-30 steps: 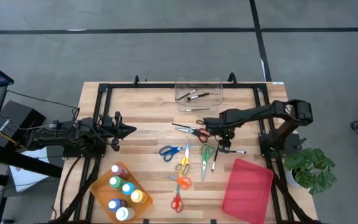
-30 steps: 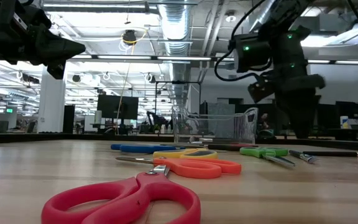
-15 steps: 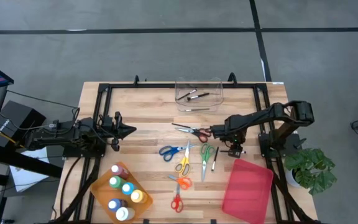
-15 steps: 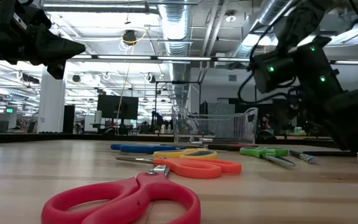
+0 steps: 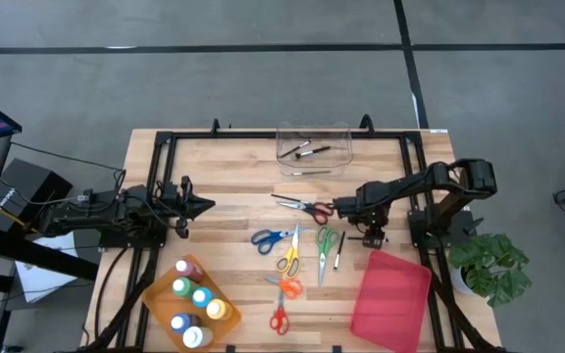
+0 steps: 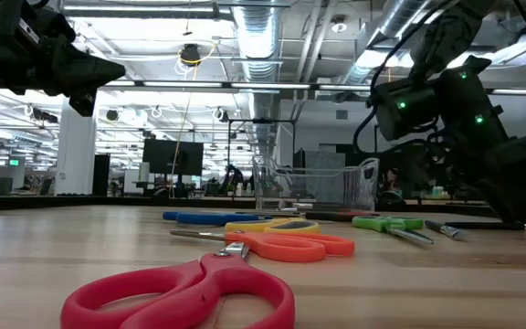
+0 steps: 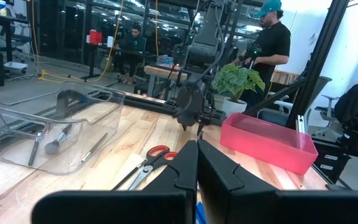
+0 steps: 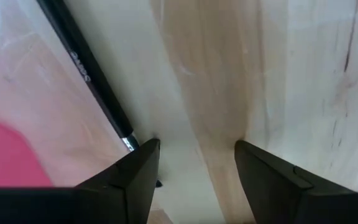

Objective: Pick & Place Paint Supplies
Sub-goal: Put the eyeshadow brush into the transparent bin

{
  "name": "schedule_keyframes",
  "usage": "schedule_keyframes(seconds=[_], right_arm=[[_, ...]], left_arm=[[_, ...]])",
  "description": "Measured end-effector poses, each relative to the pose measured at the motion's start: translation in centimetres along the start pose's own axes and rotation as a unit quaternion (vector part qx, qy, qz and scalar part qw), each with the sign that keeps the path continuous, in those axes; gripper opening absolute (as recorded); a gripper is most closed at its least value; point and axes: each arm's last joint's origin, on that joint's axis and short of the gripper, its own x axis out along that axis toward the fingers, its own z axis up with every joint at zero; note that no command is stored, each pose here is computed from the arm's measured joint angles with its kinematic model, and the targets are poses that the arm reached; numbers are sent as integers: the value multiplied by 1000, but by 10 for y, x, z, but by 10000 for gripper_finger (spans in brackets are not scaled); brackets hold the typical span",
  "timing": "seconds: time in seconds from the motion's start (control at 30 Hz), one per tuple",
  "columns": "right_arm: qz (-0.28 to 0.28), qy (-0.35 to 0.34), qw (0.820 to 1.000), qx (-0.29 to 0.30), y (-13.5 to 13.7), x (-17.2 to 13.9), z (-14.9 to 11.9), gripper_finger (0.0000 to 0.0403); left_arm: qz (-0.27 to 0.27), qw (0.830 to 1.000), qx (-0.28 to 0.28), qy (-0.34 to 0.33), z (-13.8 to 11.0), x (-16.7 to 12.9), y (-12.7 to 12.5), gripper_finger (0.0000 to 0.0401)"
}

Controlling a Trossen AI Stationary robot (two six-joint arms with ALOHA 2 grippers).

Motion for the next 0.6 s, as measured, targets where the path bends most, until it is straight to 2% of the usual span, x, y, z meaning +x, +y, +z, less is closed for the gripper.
schedule_keyframes(seconds=[0.43,0.6], right_arm=[[-14,-31,999,10,-20,-6,10,208],[-28,-104,994,5,-23,-18,28,190]], left_arm=[[2,1000,0,0,0,0,0,0],[2,1000,0,0,0,0,0,0]])
